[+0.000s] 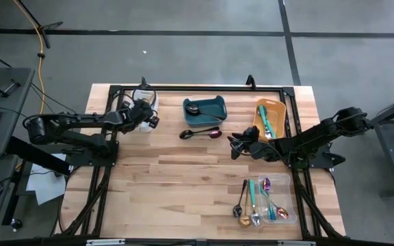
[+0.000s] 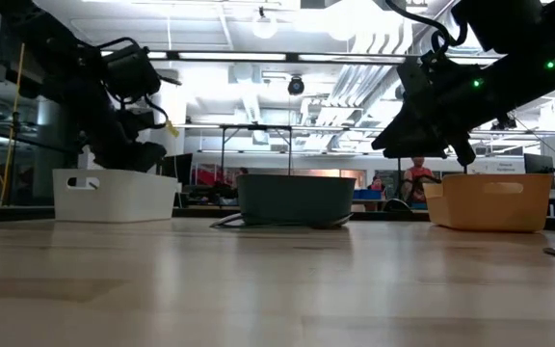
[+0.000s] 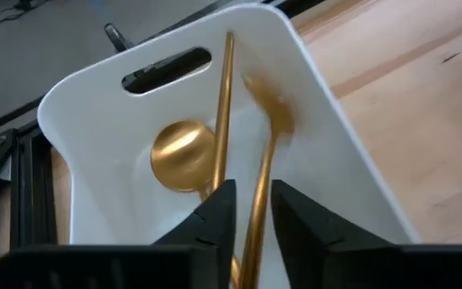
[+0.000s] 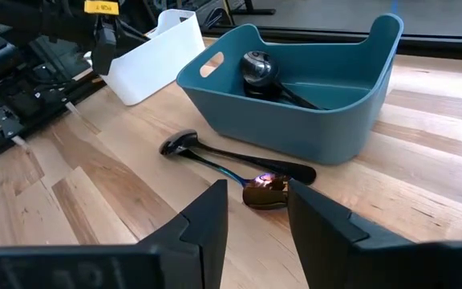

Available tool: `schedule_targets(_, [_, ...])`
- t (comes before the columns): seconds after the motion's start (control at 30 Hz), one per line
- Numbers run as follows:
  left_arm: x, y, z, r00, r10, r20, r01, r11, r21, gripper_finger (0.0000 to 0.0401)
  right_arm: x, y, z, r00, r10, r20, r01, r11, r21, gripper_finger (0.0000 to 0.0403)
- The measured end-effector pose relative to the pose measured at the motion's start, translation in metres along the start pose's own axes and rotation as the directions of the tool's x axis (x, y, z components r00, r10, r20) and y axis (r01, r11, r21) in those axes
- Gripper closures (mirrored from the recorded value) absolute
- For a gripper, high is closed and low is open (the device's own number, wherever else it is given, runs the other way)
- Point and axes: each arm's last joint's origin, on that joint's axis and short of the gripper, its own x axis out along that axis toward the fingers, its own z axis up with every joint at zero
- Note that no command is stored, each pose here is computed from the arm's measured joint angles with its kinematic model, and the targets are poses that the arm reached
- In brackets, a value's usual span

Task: Sort silverware by color (type)
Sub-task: Put the gold spoon into the white bin, then put the black spoon into the blue bin

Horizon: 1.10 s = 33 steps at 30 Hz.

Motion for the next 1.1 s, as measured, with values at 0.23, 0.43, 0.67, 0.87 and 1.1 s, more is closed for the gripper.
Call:
schedule_targets(0.23, [-0.014, 0.002, 0.022, 1.0, -0.023, 0.002, 0.023, 1.0, 0.011, 0.0267, 0.0, 0.0, 0.0, 1.0, 0.001, 0.0, -0.001, 1.0, 0.0, 0.0279])
schedule_targets(0.43, [-0.035, 0.003, 0.04, 0.975, -0.22, 0.023, 0.221, 0.974, -0.06, 0.0246, 0.0, 0.0, 0.0, 1.0, 0.006, -0.005, -0.006, 1.0, 0.0, 0.0279])
schedule_targets(0.67, [-0.059, -0.035, 0.03, 0.821, -0.571, -0.025, 0.571, 0.821, 0.004, 0.0245, 0.0, 0.0, 0.0, 1.0, 0.005, -0.005, -0.005, 1.0, 0.001, 0.0279])
schedule_targets(0.87, [-0.072, -0.083, 0.011, 0.749, -0.662, -0.019, 0.649, 0.728, 0.219, 0.0244, 0.002, -0.001, 0.001, 1.0, 0.005, -0.008, -0.005, 1.0, 0.005, 0.0279])
schedule_targets(1.1, [-0.059, -0.128, -0.005, 0.718, -0.693, 0.056, 0.583, 0.644, 0.495, 0.0244, 0.003, -0.001, 0.001, 1.0, 0.02, -0.025, -0.019, 1.0, 0.009, 0.0279])
